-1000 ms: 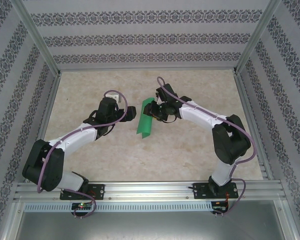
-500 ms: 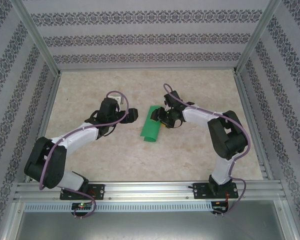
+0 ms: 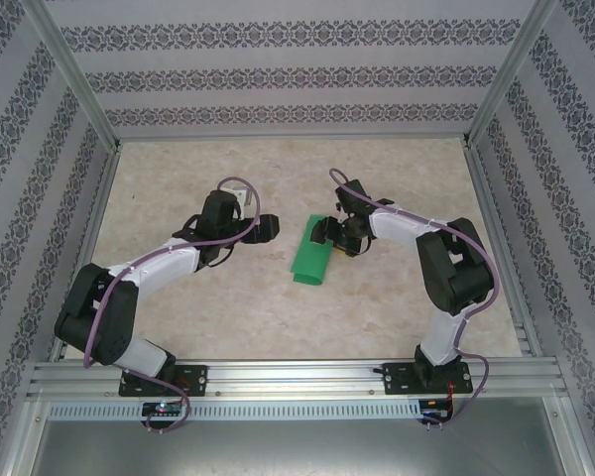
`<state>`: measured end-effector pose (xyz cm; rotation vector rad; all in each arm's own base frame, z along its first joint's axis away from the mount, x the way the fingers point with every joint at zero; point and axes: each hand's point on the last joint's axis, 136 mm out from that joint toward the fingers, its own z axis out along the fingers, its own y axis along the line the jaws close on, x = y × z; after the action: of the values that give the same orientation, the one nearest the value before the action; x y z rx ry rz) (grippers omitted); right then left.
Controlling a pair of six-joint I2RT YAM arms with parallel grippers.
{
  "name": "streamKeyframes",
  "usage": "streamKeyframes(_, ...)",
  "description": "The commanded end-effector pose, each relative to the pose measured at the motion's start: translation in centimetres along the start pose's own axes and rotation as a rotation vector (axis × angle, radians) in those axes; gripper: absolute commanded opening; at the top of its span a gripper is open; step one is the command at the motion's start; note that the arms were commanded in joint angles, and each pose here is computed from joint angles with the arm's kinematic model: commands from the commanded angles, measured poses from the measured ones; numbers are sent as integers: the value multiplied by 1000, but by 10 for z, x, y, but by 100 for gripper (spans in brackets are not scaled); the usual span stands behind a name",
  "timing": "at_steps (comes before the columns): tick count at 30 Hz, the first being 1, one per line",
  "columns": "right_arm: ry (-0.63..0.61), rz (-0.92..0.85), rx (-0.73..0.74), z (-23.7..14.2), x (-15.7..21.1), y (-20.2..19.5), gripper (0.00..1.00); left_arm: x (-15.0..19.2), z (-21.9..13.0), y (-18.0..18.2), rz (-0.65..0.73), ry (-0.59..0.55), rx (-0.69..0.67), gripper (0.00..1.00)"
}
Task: Fold a paper plane with a square sheet of paper (pick it up from the middle)
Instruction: Hold the square sheet of paper at the center of the table.
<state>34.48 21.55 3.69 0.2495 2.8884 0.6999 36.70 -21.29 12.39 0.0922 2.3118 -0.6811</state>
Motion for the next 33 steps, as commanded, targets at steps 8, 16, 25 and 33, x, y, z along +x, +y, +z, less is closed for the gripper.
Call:
streamKeyframes(8,-3,-51,101,-14,3,-20,80,7,11,-28,67,63,85,97)
streamKeyframes(16,-28,-38,51,-6,1,-8,80,12,24,-36,51,96,107,93)
streamKeyframes(25,-36,-22,88,4,1,-7,77,18,36,-36,25,139,107,83)
streamKeyframes(33,-34,3,125,11,3,-12,80,25,47,-38,-9,187,123,63)
